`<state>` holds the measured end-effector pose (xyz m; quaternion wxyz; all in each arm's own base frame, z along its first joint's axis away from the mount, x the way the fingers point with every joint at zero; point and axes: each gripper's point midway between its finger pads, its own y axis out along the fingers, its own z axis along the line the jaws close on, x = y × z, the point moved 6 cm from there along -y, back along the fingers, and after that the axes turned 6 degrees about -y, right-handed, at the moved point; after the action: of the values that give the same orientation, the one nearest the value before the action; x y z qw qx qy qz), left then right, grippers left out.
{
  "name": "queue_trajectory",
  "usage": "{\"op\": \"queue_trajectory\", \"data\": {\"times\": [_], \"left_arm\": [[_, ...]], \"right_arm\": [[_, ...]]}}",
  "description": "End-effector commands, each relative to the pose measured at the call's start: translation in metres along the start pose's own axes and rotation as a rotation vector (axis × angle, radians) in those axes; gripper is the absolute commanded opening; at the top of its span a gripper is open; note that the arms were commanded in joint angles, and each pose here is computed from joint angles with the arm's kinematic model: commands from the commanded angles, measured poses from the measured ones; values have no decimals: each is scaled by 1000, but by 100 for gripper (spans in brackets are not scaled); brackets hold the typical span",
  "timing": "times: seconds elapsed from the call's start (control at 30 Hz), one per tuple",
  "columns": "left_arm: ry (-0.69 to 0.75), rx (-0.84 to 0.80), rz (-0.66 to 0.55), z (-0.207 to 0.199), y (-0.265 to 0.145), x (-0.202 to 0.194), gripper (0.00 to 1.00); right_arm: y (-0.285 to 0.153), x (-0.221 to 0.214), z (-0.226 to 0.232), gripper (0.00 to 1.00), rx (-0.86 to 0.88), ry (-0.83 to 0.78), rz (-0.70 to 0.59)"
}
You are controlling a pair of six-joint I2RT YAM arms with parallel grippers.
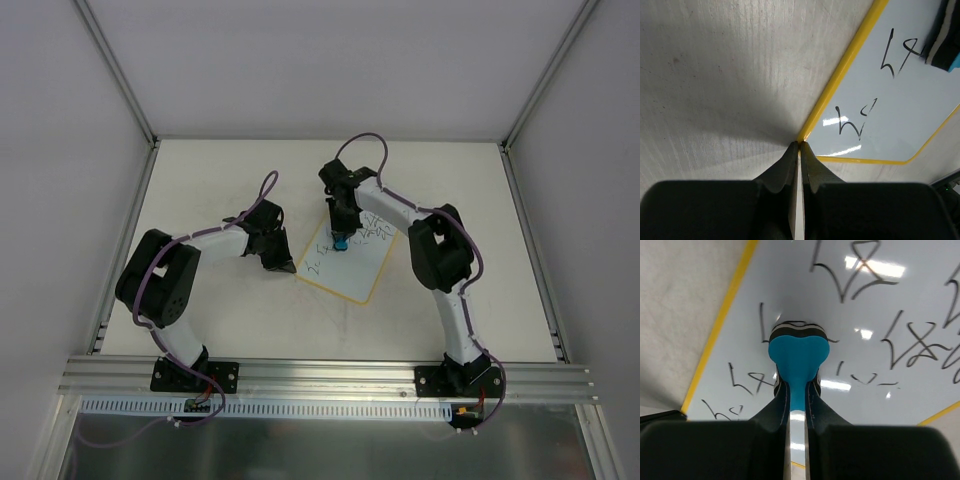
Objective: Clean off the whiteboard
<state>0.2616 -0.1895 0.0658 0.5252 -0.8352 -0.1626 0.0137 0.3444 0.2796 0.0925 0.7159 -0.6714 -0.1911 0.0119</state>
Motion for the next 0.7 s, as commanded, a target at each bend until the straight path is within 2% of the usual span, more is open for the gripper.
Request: {"op": "queue_trajectory", "data": {"times": [0.0,0.2,0.3,0.6,0.67], "left_arm": [[0,201,77,45,4,-24,0],[-1,205,75,47,3,-24,0],[-1,201,74,46,3,-23,0],[22,176,53,40,-3,-19,0],[42,166,35,37,-5,-14,9]], "right_arm": [[5,-17,-65,0,-143,114,95],[-1,-48,-133,0,-244,264,165],[-3,-59,-146,0,-251,305,187],[-3,-64,-122,0,-199,230,177],[-2,-68,-118,0,-197,208,178]]}}
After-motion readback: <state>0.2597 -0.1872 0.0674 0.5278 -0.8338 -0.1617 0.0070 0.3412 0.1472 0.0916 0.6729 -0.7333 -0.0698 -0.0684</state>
